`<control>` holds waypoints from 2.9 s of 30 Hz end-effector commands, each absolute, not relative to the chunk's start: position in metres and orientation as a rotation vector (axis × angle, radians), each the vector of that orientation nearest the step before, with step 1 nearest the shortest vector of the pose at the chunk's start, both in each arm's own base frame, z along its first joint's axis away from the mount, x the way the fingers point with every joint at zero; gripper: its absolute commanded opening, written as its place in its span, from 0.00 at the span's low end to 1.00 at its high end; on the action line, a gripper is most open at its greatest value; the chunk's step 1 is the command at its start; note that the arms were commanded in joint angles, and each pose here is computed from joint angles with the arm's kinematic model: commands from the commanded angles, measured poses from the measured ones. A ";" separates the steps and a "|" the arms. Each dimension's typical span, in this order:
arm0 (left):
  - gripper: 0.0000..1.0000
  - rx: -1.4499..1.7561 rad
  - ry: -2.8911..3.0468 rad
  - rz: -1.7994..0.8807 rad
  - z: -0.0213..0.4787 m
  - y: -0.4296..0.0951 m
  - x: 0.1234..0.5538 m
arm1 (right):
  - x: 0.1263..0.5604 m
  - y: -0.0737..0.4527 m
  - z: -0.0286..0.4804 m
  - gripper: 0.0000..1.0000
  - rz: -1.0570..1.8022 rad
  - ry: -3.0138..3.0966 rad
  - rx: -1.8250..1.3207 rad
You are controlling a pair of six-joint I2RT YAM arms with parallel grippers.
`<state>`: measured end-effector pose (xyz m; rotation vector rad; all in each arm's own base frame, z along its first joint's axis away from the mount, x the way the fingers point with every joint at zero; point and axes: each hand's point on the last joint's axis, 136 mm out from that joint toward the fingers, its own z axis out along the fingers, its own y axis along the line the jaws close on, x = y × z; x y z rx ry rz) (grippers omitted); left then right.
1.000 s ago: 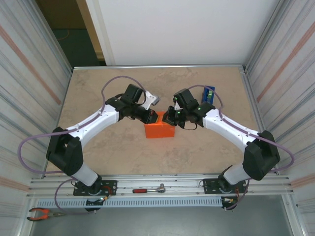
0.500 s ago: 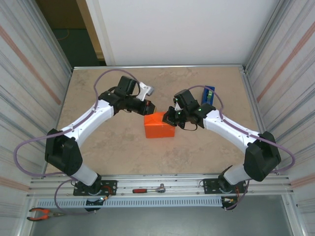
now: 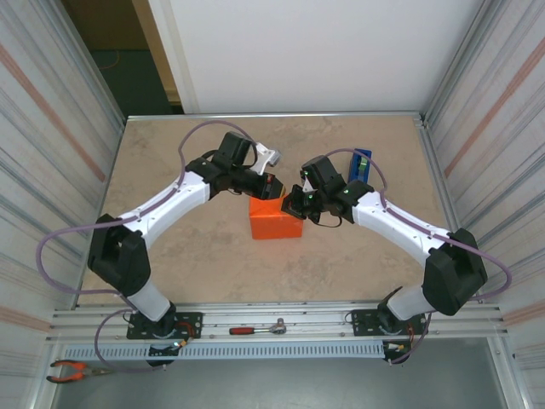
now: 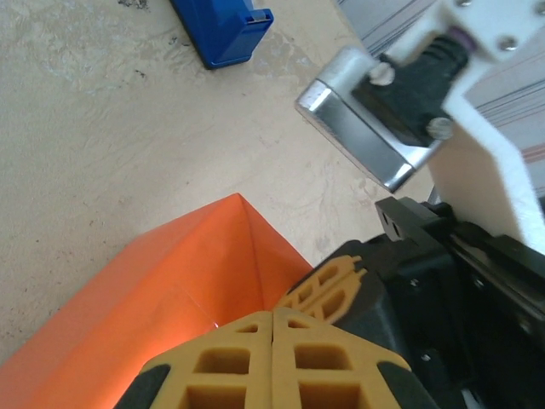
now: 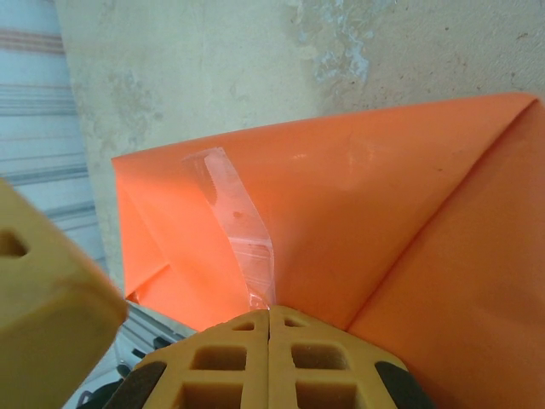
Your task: Wrap the gift box in paper
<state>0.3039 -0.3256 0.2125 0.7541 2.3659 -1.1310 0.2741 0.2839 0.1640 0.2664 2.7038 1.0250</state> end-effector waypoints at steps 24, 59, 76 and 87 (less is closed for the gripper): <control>0.00 0.624 2.511 -1.009 0.168 -0.317 0.316 | 0.242 0.234 0.101 0.00 0.663 2.916 0.407; 0.00 0.741 2.536 -0.907 0.163 -0.331 0.331 | 0.240 0.230 0.098 0.00 0.653 2.911 0.421; 0.00 0.753 2.432 -0.979 0.216 -0.328 0.318 | 0.242 0.231 0.097 0.00 0.655 2.908 0.428; 0.00 0.761 2.522 -0.964 0.172 -0.325 0.301 | 0.242 0.230 0.097 0.00 0.654 2.905 0.432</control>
